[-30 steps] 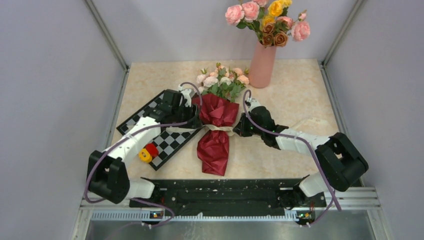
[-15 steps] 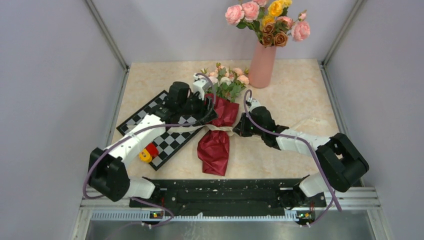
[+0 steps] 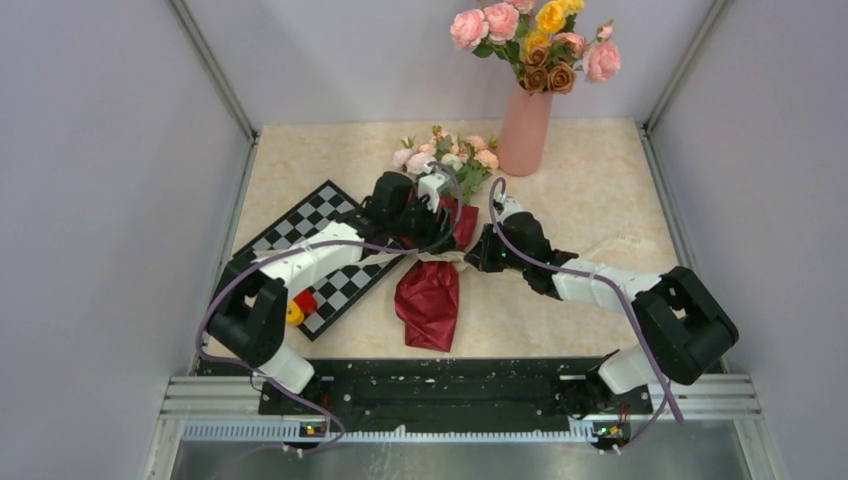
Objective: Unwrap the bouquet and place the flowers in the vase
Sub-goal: Untie the ribbon from the wrapping paper.
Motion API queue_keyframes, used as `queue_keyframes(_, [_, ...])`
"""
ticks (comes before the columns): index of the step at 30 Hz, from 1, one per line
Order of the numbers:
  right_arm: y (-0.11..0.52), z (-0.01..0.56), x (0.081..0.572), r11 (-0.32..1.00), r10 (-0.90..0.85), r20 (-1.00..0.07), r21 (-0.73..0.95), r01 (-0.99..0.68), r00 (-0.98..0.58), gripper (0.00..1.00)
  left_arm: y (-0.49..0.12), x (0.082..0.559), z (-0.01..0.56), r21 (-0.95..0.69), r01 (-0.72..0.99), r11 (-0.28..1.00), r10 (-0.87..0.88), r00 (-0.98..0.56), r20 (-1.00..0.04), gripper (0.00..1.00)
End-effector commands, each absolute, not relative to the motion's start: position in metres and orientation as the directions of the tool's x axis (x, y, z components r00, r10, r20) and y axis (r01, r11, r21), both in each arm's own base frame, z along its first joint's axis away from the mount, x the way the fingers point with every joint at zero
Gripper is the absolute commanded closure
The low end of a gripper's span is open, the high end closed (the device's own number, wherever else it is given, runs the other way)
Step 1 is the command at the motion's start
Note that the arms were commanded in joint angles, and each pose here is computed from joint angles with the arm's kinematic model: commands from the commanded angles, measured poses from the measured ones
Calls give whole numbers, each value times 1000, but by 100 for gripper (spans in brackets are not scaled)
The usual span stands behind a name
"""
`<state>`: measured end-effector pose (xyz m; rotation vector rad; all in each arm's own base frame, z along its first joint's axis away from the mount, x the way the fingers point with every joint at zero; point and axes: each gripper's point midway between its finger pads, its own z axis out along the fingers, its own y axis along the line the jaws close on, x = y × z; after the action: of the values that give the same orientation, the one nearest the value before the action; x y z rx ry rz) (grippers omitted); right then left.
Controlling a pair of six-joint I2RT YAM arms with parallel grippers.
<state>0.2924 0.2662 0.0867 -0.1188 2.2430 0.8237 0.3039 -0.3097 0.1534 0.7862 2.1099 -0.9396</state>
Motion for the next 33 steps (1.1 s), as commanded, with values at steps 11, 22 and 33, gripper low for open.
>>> queue_keyframes(11, [265,108,300,777,205,-696,543,-317,-688,100,-325,314,128,-300,803,515,323,-506,-800,52])
queue_keyframes(22, [265,107,299,777,206,-693,545,-315,-691,100,-321,316,106,-229,801,553,394,-493,-776,56])
queue_keyframes(33, [265,106,300,777,207,-693,545,-314,-690,100,-319,316,105,-195,800,568,419,-484,-768,69])
